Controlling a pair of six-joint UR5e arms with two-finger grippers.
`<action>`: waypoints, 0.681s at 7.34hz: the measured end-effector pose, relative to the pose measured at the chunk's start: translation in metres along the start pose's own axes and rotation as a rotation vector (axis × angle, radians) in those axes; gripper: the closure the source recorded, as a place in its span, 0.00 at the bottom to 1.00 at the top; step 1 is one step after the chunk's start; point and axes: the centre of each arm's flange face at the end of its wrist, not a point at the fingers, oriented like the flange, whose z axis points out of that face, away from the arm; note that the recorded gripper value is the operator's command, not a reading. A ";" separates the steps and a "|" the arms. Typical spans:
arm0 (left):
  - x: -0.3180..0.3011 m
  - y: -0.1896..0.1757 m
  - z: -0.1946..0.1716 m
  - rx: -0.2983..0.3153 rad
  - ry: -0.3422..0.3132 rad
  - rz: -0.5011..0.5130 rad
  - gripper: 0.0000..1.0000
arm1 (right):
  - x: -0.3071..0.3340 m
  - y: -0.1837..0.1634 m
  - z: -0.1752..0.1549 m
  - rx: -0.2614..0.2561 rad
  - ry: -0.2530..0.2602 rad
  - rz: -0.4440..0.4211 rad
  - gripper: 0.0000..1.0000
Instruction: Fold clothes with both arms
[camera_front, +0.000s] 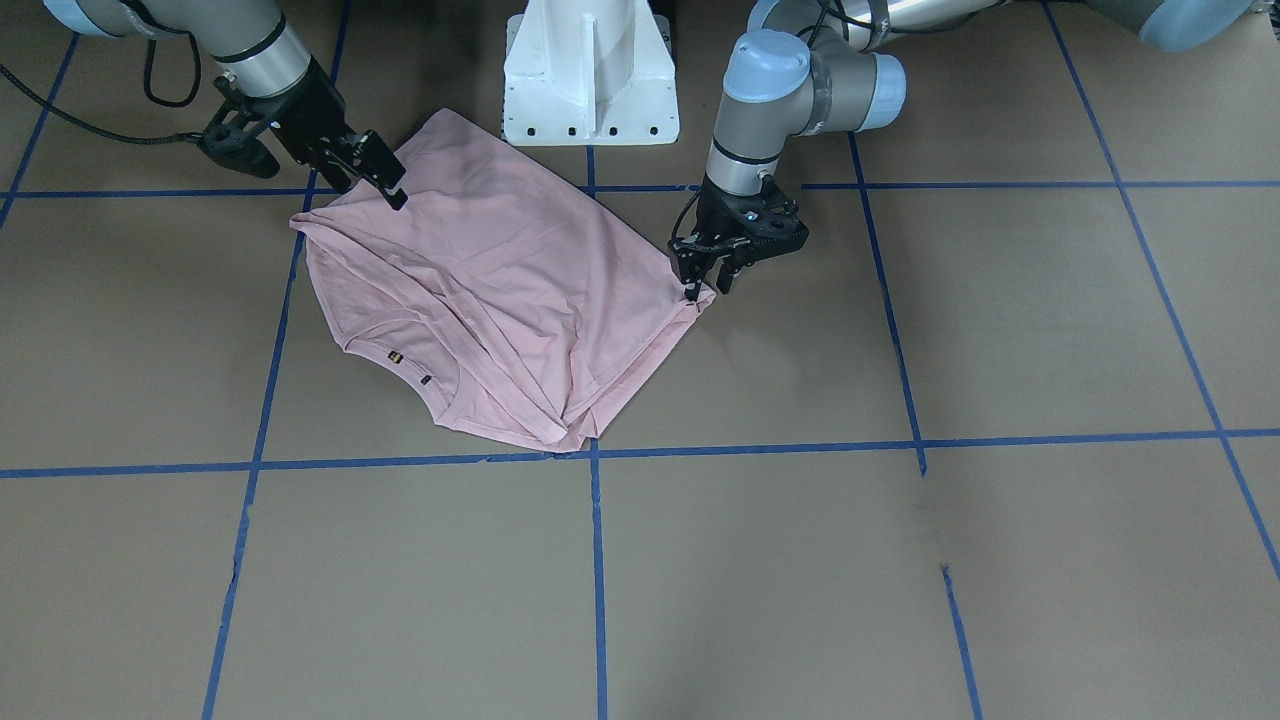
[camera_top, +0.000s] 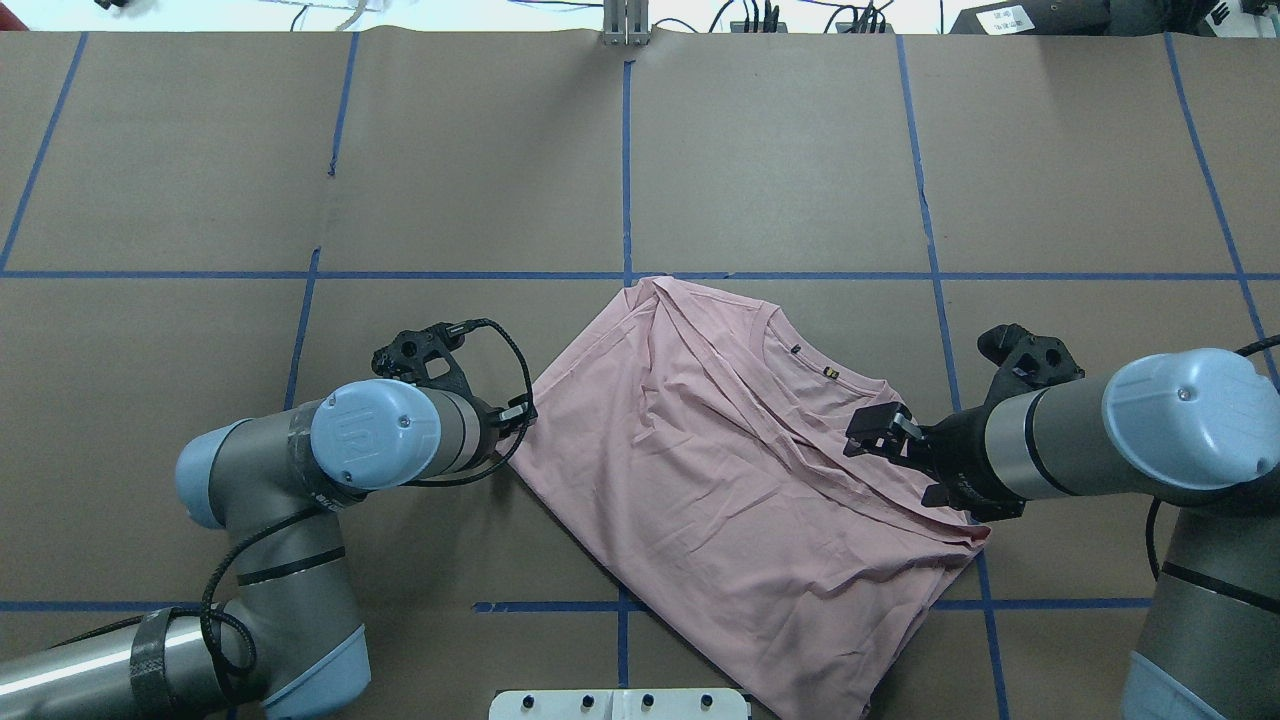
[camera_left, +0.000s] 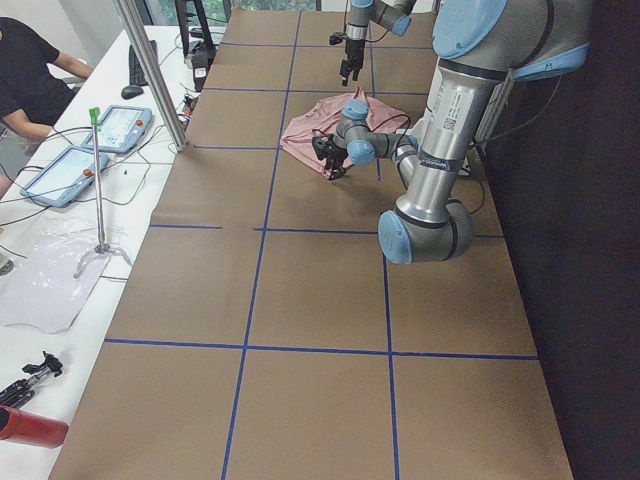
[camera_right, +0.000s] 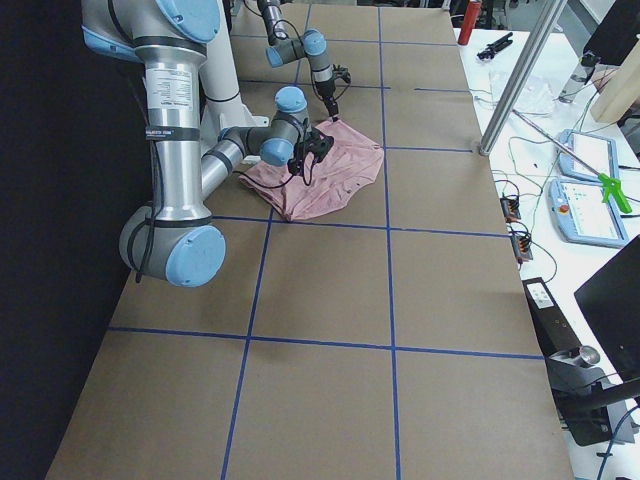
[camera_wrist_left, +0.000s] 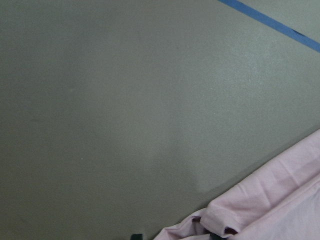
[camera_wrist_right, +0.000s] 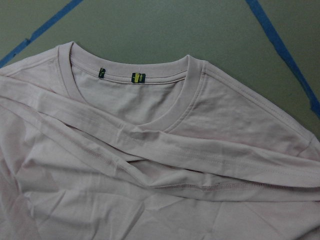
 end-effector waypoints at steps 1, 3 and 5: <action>0.003 0.000 0.001 0.000 -0.002 0.000 1.00 | 0.000 0.000 0.001 0.001 0.002 0.001 0.00; 0.006 -0.001 -0.003 0.000 0.003 0.000 1.00 | 0.000 0.000 0.001 0.001 0.002 0.000 0.00; 0.008 -0.018 -0.018 0.022 0.001 0.045 1.00 | 0.000 0.000 0.001 0.000 0.001 0.000 0.00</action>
